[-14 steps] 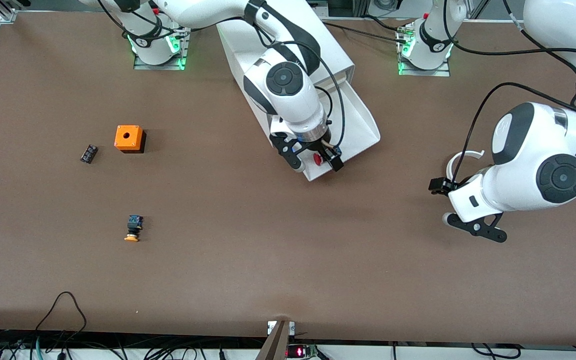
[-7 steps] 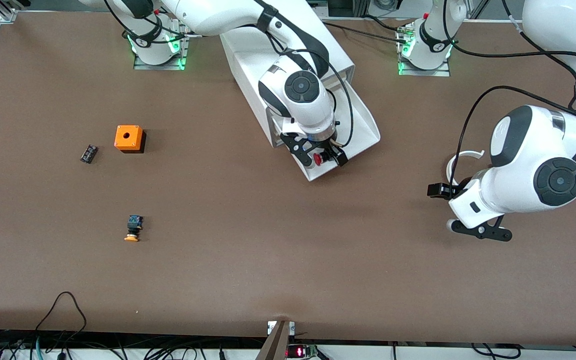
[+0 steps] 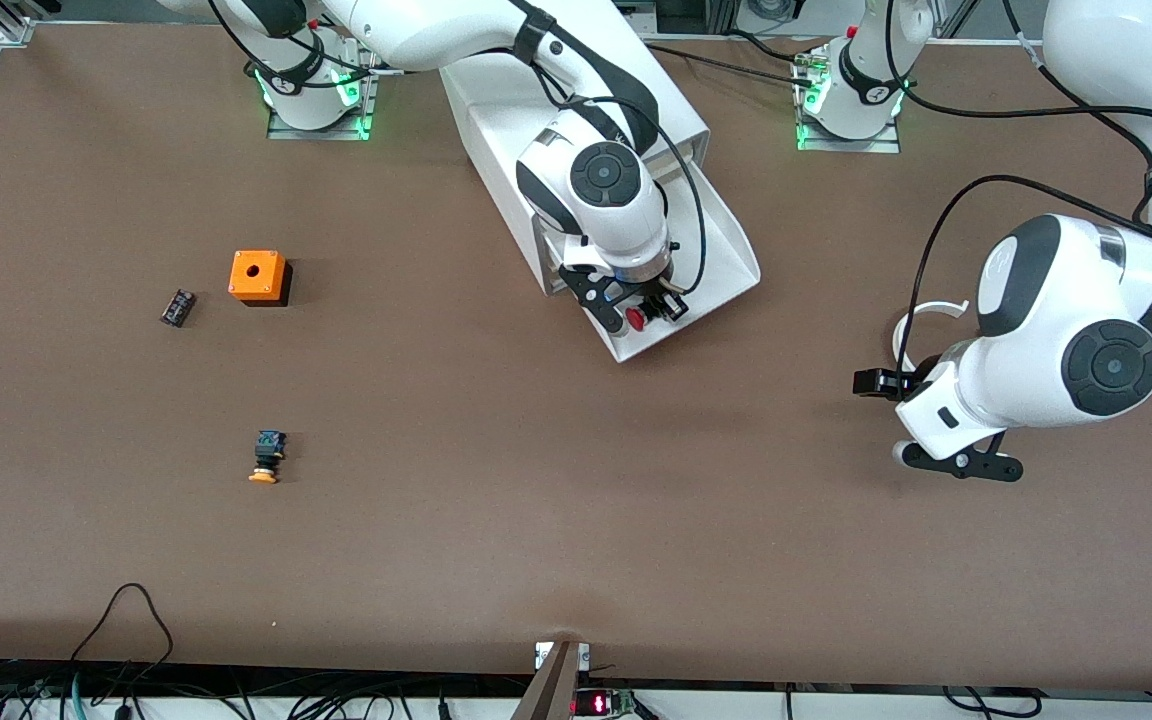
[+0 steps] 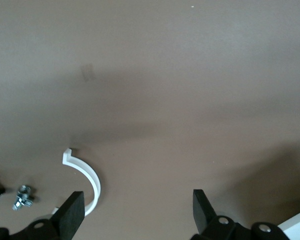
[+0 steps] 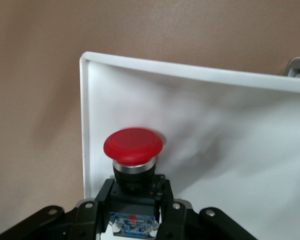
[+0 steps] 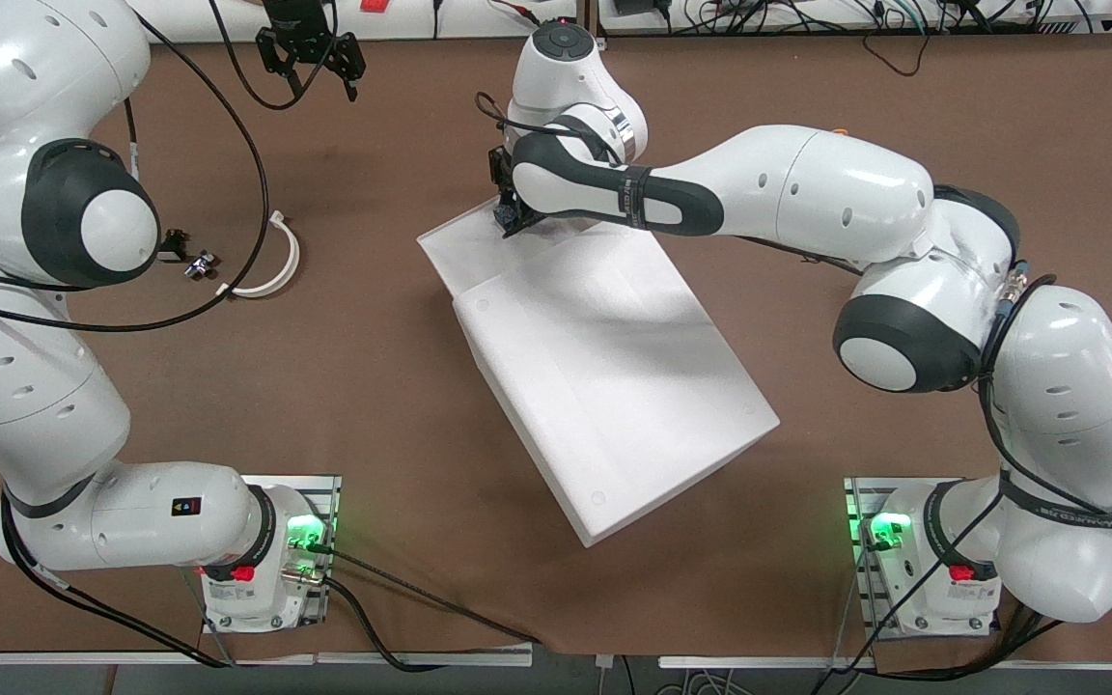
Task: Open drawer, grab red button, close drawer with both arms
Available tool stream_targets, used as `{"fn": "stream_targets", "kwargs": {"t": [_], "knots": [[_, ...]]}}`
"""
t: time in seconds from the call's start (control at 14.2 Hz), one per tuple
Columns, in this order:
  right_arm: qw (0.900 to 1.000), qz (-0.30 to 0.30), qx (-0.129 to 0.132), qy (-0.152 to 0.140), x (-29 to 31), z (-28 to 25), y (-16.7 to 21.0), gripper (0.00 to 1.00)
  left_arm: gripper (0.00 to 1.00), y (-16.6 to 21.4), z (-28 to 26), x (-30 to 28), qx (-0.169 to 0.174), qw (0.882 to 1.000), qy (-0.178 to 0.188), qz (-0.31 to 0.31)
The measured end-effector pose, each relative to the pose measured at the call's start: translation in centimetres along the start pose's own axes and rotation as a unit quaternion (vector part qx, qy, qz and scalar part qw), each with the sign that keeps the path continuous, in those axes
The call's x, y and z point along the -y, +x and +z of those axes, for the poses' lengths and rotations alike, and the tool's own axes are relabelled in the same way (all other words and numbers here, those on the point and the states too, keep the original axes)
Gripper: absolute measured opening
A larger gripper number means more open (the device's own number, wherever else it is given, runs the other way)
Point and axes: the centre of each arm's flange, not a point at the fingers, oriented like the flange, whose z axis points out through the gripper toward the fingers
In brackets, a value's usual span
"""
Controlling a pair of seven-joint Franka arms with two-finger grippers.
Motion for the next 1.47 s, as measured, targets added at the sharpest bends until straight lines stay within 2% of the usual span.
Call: {"fn": "stream_targets", "kwargs": {"t": [0.14,0.28,0.49,0.7,0.84,1.05,1.47], "knots": [[1.000,-0.001,0.000,-0.001,0.1,-0.7,-0.2,0.41,0.95,-0.1,0.4,-0.6,0.004,0.999,-0.001,-0.054],[1.000,-0.003,0.001,0.003,0.4,-2.2,-0.5,0.41,0.95,0.1,1.1,-1.7,-0.010,0.995,-0.014,-0.094],[1.000,-0.007,0.001,0.012,0.9,-5.4,-0.6,0.41,0.95,-0.3,3.9,-3.9,-0.077,0.987,-0.039,-0.133],[0.999,-0.039,-0.004,0.023,1.6,-7.3,0.9,0.41,0.95,-2.9,8.1,-6.6,-0.114,0.978,-0.058,-0.167],[0.997,-0.073,-0.009,0.022,2.1,-8.3,3.4,0.41,0.95,-4.3,9.9,-7.9,-0.114,0.970,-0.065,-0.202],[0.991,-0.134,-0.018,0.006,2.4,-9.4,8.7,0.41,0.96,-5.8,11.8,-10.3,-0.095,0.962,-0.070,-0.245],[0.971,-0.237,-0.028,-0.007,2.1,-13.9,20.8,0.41,0.98,-8.2,13.1,-15.0,-0.070,0.957,-0.077,-0.270]]}}
